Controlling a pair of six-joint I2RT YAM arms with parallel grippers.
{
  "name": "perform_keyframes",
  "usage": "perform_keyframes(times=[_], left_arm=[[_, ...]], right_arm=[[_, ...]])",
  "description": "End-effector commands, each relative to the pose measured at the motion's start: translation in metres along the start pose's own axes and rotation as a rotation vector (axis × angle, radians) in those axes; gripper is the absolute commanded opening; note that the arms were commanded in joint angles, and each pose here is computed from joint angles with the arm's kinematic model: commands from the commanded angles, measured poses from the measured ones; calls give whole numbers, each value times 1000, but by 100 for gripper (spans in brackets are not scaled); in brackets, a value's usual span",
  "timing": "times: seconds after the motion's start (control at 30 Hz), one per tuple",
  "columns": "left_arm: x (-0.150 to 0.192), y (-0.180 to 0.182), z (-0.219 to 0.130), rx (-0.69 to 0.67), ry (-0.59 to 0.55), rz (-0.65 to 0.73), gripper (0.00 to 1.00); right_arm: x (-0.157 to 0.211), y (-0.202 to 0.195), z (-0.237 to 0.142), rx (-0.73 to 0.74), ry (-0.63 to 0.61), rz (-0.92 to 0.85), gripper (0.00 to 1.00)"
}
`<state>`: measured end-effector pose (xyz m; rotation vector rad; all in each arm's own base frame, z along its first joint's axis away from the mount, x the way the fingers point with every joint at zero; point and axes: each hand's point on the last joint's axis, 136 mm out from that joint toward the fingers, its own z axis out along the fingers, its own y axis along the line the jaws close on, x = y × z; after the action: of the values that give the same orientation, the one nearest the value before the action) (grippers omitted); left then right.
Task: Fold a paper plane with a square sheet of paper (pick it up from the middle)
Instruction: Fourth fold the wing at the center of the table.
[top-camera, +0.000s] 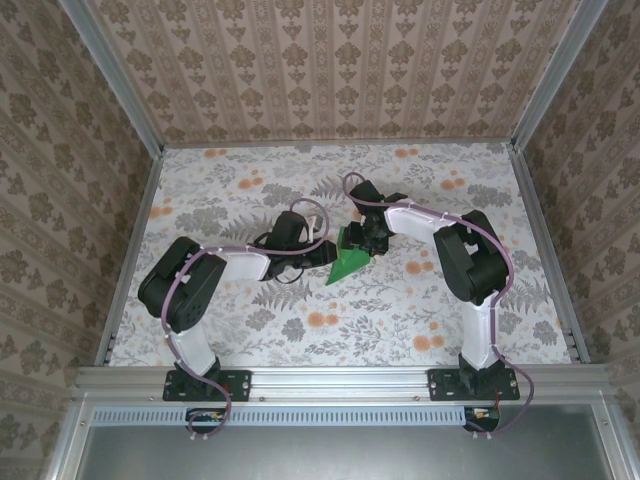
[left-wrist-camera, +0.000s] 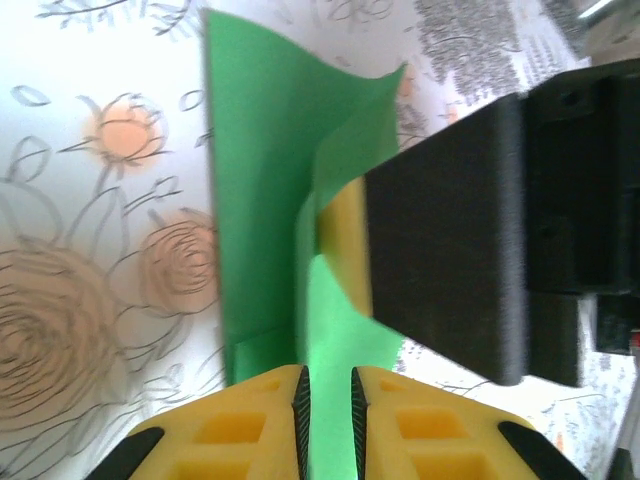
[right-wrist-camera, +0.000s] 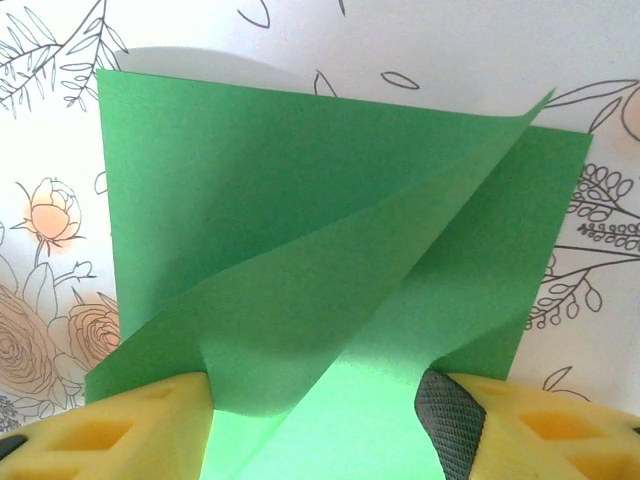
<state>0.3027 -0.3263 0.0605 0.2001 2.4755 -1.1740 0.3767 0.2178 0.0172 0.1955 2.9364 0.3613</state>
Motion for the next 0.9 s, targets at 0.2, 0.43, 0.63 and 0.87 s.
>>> perform_keyframes(times=[0.2,0.43,0.63,0.87], left_arm=[[2,-27,0,86,13,37,19],[14,-15,6,40,52,19,14],[23,-6,10,16,84,-9,13],[28,0,13,4,104,-20,12]], right_arm=[[45,-53,35,193,171,25,68],[46,-53,37,197,177,29,67],[49,-59,40,224,194,20,66],[53,-62,46,237,211,12,67]])
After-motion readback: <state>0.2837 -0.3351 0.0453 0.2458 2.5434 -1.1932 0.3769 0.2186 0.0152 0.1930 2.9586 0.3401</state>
